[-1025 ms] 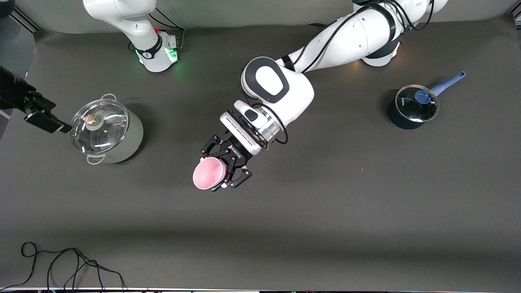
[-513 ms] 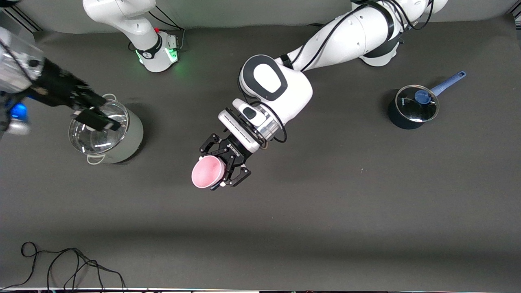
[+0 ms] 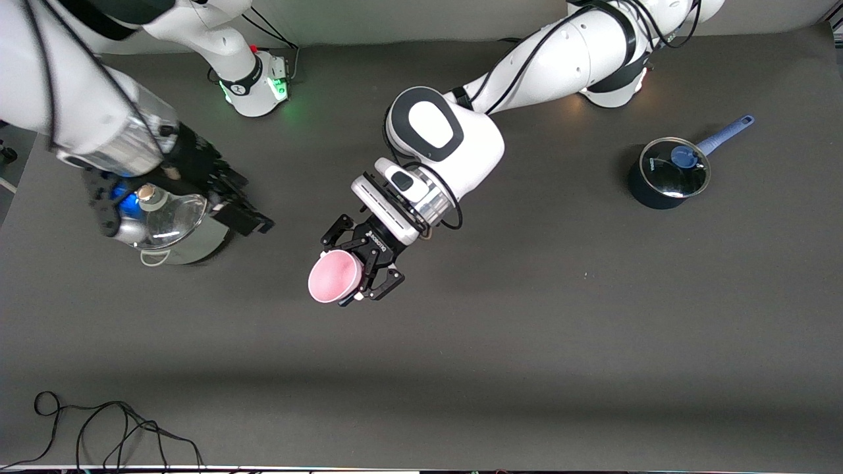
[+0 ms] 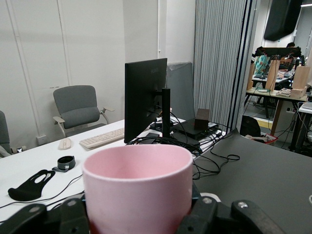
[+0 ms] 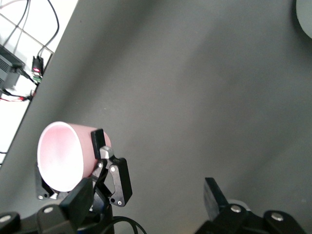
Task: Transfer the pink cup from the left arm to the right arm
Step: 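Reach the right gripper to the pink cup held by the left gripper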
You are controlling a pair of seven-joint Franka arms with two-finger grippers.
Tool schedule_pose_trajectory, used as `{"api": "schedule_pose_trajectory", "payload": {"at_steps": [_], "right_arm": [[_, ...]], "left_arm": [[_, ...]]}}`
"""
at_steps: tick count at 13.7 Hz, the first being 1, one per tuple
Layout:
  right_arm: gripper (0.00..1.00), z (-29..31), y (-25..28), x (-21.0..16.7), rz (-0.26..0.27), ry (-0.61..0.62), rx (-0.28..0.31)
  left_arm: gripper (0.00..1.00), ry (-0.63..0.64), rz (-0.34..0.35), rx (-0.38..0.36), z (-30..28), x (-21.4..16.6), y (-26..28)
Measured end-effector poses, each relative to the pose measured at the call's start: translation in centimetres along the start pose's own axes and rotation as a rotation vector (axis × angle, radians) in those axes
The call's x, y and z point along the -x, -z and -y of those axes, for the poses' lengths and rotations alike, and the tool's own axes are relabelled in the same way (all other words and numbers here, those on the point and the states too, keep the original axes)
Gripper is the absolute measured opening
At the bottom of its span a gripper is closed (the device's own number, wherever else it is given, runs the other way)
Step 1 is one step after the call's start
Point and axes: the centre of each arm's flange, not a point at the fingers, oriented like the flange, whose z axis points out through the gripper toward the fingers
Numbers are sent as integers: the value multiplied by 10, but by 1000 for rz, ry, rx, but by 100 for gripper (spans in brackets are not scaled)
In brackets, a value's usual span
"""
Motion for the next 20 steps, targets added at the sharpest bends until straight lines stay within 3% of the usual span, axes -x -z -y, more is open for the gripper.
{"api": "schedule_pose_trajectory", "payload": {"at_steps": [4,13,20], "right_arm": [[100,24,-26,28,-22,40,-7],[100,55,-69,-3,-57,7,-95],[98,59,-76,-3,-50,8,-102]], "left_arm": [[66,1,-1,-2,1,-1,0],[66,-5,0,-8,3,0,0],[66,-5,0,-8,3,0,0]]}}
